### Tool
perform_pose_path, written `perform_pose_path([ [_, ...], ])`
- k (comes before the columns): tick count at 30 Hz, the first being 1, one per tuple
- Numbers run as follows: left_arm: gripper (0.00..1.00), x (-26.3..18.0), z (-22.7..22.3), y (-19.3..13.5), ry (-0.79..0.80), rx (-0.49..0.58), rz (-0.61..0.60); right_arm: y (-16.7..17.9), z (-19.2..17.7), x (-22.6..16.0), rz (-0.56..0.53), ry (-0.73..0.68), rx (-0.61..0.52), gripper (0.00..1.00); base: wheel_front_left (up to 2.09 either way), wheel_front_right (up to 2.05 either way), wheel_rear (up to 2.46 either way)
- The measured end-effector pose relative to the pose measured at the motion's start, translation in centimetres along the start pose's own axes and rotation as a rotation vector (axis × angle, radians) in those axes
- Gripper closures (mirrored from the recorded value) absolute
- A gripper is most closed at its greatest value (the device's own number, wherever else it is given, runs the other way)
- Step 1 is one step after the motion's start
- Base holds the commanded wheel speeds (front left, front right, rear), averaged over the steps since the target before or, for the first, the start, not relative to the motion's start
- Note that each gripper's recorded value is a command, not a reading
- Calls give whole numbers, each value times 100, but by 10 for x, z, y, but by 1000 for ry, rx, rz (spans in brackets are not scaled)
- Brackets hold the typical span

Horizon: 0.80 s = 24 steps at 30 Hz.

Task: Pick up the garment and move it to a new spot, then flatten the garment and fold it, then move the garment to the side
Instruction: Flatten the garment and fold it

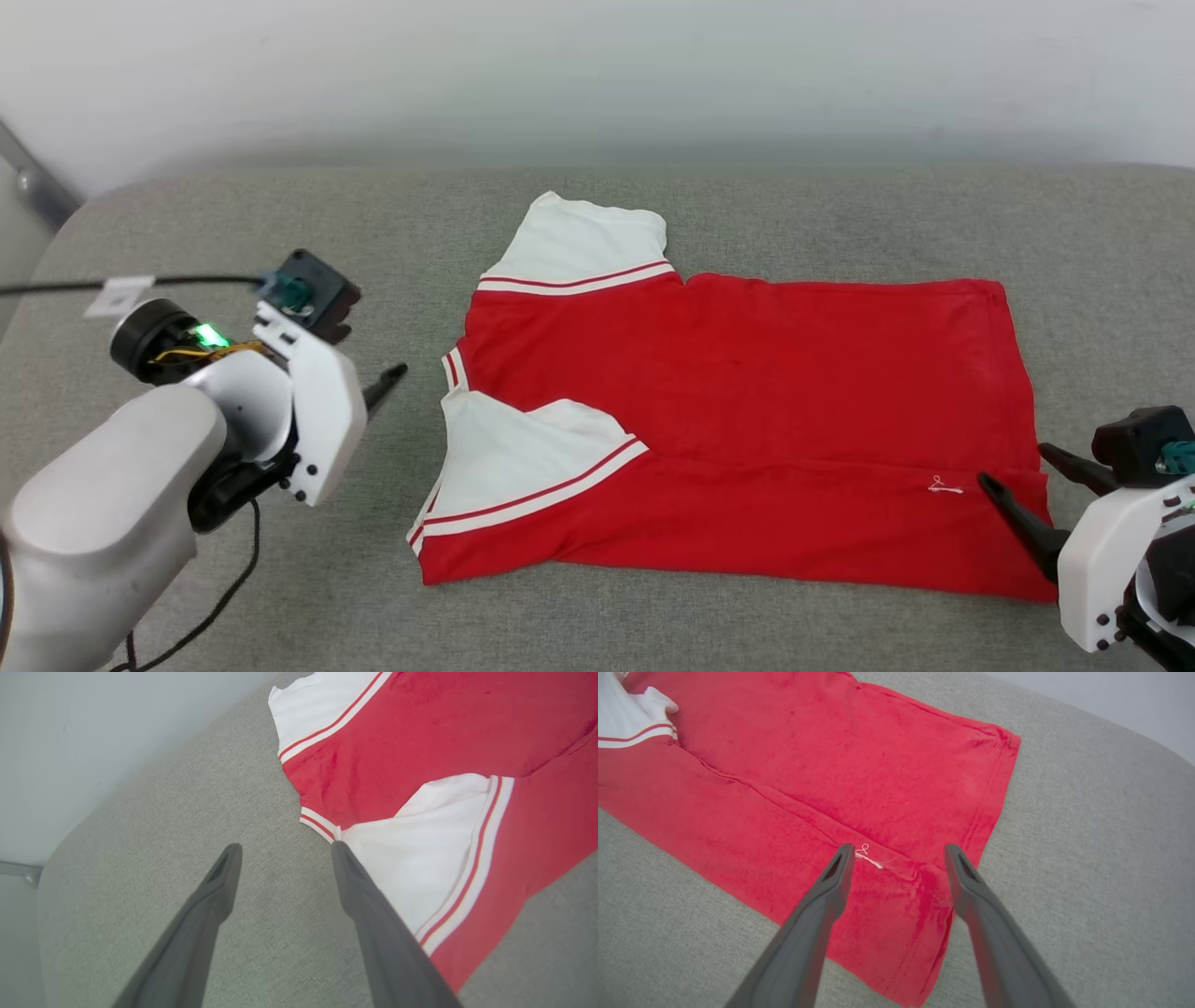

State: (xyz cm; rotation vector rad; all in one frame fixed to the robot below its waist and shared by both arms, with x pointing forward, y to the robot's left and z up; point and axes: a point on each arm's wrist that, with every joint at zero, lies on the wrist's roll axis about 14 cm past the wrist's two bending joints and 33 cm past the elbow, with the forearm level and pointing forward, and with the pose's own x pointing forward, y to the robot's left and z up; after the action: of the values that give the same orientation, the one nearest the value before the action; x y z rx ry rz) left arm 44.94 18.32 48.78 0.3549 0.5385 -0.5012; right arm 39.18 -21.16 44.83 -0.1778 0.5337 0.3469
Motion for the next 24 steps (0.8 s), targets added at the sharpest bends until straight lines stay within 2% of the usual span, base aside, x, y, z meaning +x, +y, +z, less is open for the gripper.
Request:
perform_pose_path([
  [3, 0, -5, -3, -12, 110, -33, -56, 4, 2, -1, 3, -9, -5, 0, 0, 0, 0],
  [13, 0, -6, -28, -51, 430, -47, -224, 15, 0, 5, 23, 1, 5, 0, 0, 0, 0],
  [24, 0, 2, -83, -78, 727, 1, -329, 16, -5, 14, 33, 27, 12, 0, 0, 0, 0],
])
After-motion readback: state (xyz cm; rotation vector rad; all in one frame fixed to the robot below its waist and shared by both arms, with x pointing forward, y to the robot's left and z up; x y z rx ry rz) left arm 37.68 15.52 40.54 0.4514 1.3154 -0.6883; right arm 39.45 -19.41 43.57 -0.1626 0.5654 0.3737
